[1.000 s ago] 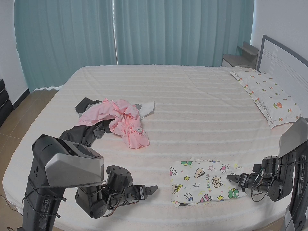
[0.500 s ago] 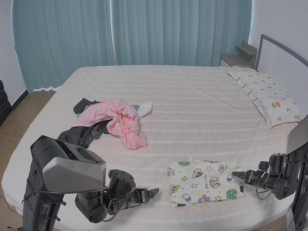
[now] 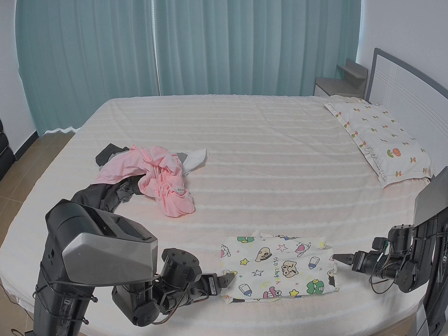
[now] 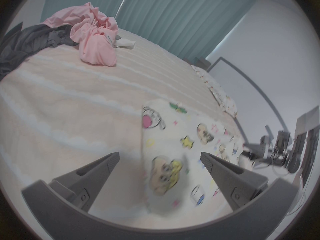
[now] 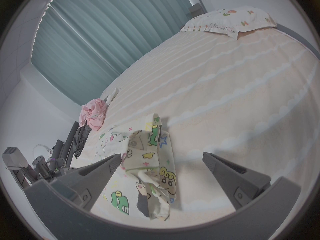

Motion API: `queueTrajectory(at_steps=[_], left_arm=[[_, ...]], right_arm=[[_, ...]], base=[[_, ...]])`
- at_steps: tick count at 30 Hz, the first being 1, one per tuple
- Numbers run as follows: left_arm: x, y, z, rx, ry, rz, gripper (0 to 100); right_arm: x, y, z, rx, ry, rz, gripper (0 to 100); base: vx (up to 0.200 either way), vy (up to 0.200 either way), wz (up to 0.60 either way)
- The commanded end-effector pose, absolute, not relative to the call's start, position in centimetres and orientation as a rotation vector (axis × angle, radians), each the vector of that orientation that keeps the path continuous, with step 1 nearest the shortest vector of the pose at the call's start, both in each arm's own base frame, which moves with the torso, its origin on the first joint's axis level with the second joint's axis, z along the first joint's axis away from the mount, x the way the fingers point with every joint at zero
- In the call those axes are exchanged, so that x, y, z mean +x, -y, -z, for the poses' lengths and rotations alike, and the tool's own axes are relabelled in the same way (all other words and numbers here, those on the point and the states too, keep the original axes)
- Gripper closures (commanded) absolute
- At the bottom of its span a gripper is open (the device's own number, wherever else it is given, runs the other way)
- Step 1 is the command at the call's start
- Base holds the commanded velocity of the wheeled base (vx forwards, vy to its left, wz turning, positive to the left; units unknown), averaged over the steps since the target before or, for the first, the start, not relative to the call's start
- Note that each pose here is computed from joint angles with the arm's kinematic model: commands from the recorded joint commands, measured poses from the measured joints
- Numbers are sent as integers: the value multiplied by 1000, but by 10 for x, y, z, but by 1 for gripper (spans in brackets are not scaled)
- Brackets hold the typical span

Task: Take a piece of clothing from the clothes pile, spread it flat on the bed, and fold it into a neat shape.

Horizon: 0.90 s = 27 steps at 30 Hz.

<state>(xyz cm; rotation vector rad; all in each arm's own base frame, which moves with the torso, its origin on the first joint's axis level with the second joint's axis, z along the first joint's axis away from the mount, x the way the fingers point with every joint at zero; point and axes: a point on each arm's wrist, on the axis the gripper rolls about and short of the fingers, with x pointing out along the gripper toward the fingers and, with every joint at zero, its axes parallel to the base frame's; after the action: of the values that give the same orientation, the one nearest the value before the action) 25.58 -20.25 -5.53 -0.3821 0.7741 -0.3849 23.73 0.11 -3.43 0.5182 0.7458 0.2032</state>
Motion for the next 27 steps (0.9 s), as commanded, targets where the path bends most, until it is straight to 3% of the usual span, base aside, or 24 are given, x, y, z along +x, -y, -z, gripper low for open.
queueTrajectory(at_steps=[1,9,27], left_arm=[[276,217,46,-520,-715,386,0],[292,232,66,-440,-689,431,0],[290,248,66,-383,-733,522,0]], right_arm=[[238,-17,36,498,-758,-270,0],[244,-31,54,462,-801,-310,0],[256,-54,74,379,-808,-405,0]], base=[[0,0,0],[0,0,0],[0,0,0]])
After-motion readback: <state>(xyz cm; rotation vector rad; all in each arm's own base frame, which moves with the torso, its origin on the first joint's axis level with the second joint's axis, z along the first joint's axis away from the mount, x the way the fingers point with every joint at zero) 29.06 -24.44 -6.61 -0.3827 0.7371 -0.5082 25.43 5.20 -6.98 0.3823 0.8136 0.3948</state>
